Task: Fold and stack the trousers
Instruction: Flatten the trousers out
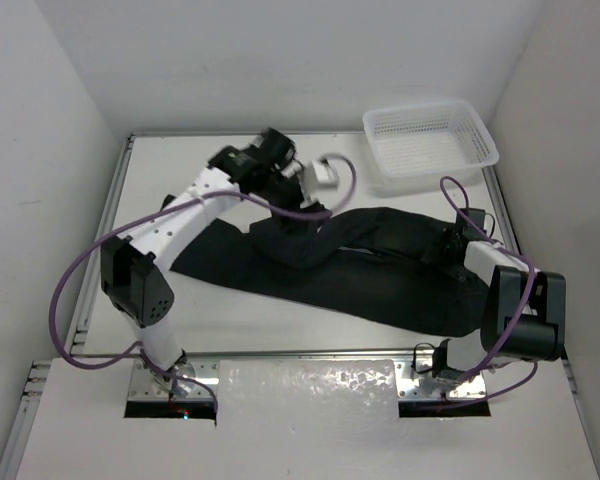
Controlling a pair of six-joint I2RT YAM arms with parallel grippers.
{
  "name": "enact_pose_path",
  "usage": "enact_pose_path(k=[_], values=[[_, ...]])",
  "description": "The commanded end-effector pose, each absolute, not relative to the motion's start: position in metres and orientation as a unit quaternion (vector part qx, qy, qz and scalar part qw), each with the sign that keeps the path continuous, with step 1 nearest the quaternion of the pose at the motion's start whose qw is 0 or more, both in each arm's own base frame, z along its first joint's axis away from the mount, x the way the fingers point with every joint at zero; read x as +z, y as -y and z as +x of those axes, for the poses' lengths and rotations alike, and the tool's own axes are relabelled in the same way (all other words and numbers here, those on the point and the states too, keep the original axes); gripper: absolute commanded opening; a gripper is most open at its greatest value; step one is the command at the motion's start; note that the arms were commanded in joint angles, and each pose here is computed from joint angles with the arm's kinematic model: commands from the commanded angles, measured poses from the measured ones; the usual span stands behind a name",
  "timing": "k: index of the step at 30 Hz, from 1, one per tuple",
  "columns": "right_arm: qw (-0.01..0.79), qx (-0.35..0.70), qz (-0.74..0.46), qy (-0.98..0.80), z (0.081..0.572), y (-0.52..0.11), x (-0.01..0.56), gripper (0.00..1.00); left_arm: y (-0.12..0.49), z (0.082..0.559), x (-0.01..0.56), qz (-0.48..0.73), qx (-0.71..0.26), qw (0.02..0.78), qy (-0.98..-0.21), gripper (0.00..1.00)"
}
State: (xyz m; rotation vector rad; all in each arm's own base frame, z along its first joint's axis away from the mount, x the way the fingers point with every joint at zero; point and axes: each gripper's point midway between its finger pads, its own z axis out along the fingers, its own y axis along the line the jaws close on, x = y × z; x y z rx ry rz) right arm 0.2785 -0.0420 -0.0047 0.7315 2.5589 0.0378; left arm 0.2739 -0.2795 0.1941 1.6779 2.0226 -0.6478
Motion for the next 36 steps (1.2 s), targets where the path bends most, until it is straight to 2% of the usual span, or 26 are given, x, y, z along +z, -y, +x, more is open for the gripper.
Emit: enact_pose_path(k=[1,4,5,6,7,9,10,13,20,22,23,24,26,27,31,36], values=[[0.204,0.028,0.259,-0.944,0.262,0.032,-0.009,0.64,0.272,0.380,0.243,0.438,-0.212,0.379,-0.787,0.58],[0.217,0.027,0.251,-0.943,0.270,0.034,0.001,0.64,0.288,0.420,0.224,0.386,-0.205,0.388,-0.811,0.64],[0.216,0.027,0.249,-0.944,0.270,0.034,0.003,0.65,0.296,0.434,0.200,0.375,-0.206,0.374,-0.823,0.66],[0.223,0.026,0.242,-0.944,0.275,0.036,0.009,0.65,0.305,0.447,0.208,0.366,-0.213,0.385,-0.820,0.67],[0.219,0.025,0.239,-0.946,0.274,0.036,0.011,0.65,0.312,0.455,0.174,0.354,-0.219,0.350,-0.839,0.69],[0.223,0.022,0.231,-0.947,0.278,0.037,0.017,0.65,0.330,0.470,0.183,0.357,-0.236,0.358,-0.830,0.72],[0.218,0.022,0.230,-0.948,0.275,0.037,0.018,0.66,0.336,0.470,0.157,0.360,-0.236,0.332,-0.839,0.74],[0.226,0.007,0.226,-0.948,0.275,0.042,0.026,0.68,0.342,0.473,0.133,0.378,-0.201,0.322,-0.844,0.80],[0.246,-0.030,0.229,-0.941,0.286,0.066,0.056,0.77,0.305,0.448,0.056,0.407,-0.096,0.231,-0.878,0.79],[0.256,-0.034,0.253,-0.932,0.292,0.080,0.064,0.77,0.298,0.440,0.048,0.413,-0.089,0.210,-0.882,0.70],[0.257,-0.037,0.259,-0.930,0.294,0.085,0.065,0.78,0.295,0.436,0.042,0.415,-0.087,0.200,-0.883,0.62],[0.255,-0.038,0.264,-0.929,0.298,0.090,0.064,0.78,0.293,0.435,0.042,0.415,-0.083,0.199,-0.884,0.37],[0.248,-0.045,0.272,-0.929,0.301,0.097,0.061,0.78,0.289,0.441,0.046,0.409,-0.067,0.210,-0.886,0.07],[0.230,-0.049,0.273,-0.933,0.299,0.099,0.050,0.78,0.288,0.448,0.055,0.399,-0.062,0.226,-0.887,0.00],[0.179,-0.041,0.293,-0.938,0.289,0.099,0.013,0.78,0.276,0.490,0.123,0.356,-0.024,0.328,-0.875,0.00],[0.125,-0.020,0.322,-0.938,0.270,0.092,-0.025,0.78,0.202,0.543,0.249,0.220,0.059,0.492,-0.840,0.00]])
